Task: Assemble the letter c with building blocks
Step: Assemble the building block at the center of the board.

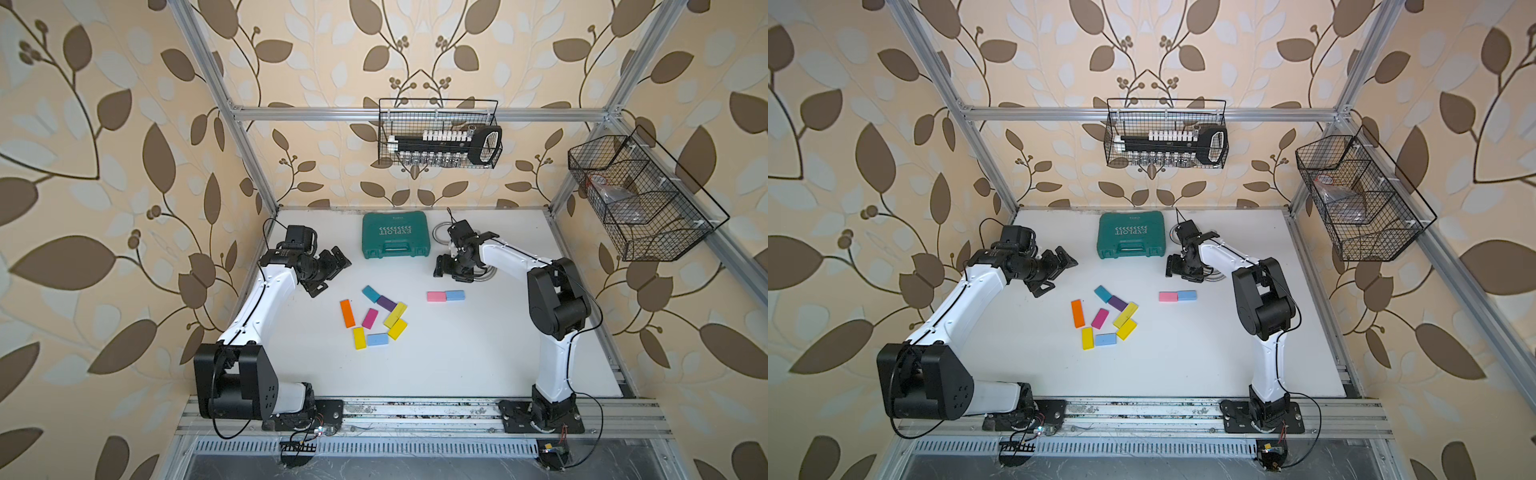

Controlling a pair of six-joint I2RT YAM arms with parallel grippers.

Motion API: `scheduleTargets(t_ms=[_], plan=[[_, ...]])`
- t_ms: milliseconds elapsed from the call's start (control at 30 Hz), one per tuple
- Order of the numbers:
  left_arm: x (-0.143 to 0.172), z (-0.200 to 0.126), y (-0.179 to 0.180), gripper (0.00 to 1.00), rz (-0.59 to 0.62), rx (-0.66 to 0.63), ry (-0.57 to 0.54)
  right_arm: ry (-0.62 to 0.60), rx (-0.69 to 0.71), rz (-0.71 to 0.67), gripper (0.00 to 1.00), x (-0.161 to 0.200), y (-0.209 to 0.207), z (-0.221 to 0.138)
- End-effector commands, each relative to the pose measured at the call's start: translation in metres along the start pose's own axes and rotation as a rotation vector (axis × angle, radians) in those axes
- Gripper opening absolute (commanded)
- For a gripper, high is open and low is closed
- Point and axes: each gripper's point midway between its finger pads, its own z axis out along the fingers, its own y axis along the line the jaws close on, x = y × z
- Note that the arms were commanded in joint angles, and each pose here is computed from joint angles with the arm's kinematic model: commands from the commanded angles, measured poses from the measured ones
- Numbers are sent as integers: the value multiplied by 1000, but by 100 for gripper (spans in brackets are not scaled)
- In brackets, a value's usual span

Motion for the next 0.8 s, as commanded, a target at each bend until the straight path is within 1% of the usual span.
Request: scheduleTargets(t_ms=[0, 433, 767], plan=[[-1, -4, -8, 99, 21, 18, -1, 34, -2, -4, 79, 8, 3, 8], [0, -5, -9, 99, 19, 24, -2, 53, 13, 11, 79, 23, -5, 18], [0, -5, -9, 99, 17, 26, -3, 52, 5, 23, 79, 28, -6, 16]])
